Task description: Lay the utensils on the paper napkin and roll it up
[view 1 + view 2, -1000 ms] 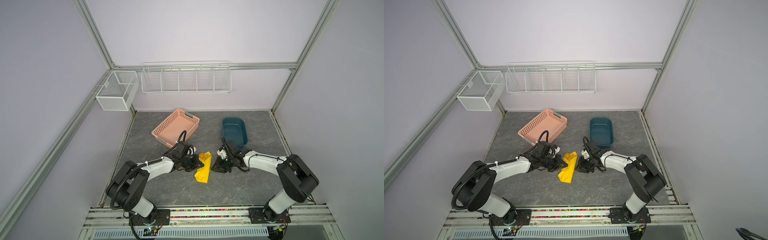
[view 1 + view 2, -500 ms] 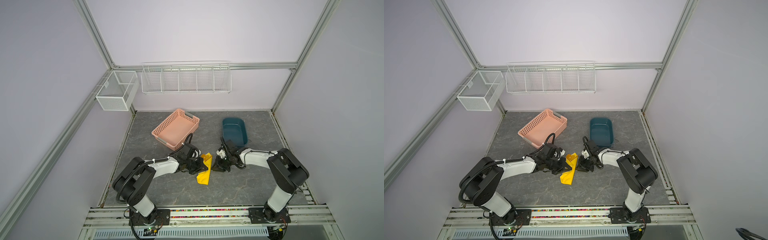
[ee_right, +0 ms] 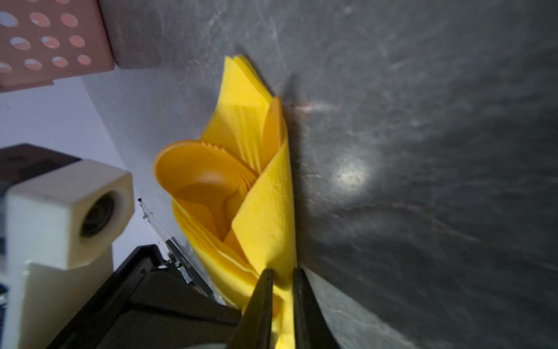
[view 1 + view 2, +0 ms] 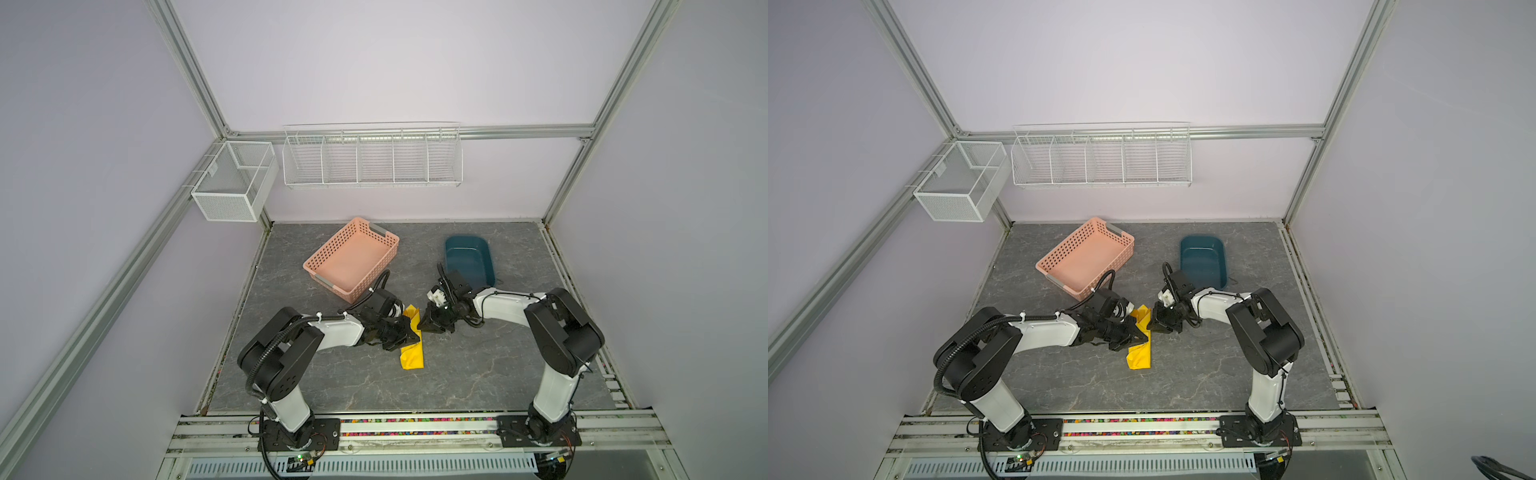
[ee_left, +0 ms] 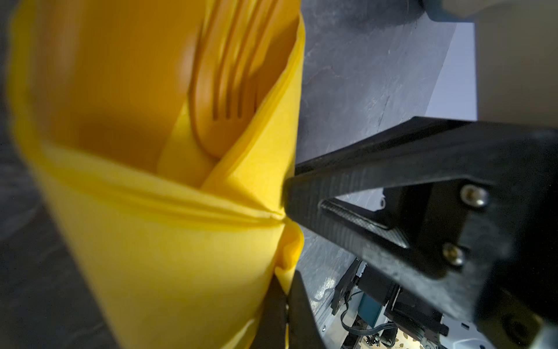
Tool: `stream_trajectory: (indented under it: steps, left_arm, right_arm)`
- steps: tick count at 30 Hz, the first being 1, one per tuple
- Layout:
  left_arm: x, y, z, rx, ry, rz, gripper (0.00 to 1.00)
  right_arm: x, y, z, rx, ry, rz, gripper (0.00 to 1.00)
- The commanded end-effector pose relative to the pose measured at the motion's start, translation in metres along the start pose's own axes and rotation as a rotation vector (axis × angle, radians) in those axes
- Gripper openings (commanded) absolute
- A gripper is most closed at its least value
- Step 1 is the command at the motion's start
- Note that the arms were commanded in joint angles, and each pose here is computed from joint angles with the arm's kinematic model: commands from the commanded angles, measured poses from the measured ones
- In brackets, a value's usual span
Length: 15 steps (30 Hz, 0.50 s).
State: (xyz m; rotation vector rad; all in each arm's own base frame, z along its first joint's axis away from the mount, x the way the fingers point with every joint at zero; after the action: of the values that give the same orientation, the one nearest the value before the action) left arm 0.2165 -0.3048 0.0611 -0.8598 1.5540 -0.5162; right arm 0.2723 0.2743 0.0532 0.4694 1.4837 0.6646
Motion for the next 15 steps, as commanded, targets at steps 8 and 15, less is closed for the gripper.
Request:
stream_trajectory:
  steps: [8,15]
  left_arm:
    - [0.004,-0.012,0.01,-0.022,-0.044,-0.038,0.0]
    - [0.005,-0.012,0.011,-0.024,-0.044,-0.033,0.0]
  right_arm:
    - [-0.027,0.006,-0.039,-0.021,0.027,-0.025,0.18]
    - [-0.015,0.015,-0.083,-0.004,0.091,0.016,0.16]
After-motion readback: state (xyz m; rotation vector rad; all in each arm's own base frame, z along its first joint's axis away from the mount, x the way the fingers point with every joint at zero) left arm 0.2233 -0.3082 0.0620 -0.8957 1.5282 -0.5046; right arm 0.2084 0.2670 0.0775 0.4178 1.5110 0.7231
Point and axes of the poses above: each gripper's point midway between its finger pads, its own x axis out along the fingers, its own y axis along the line the jaws close on, z = x × y, the point moved 3 cm from there along -x, back along the fingers, and after that the axes turned 11 degrees about -x, right-handed, at the moved point
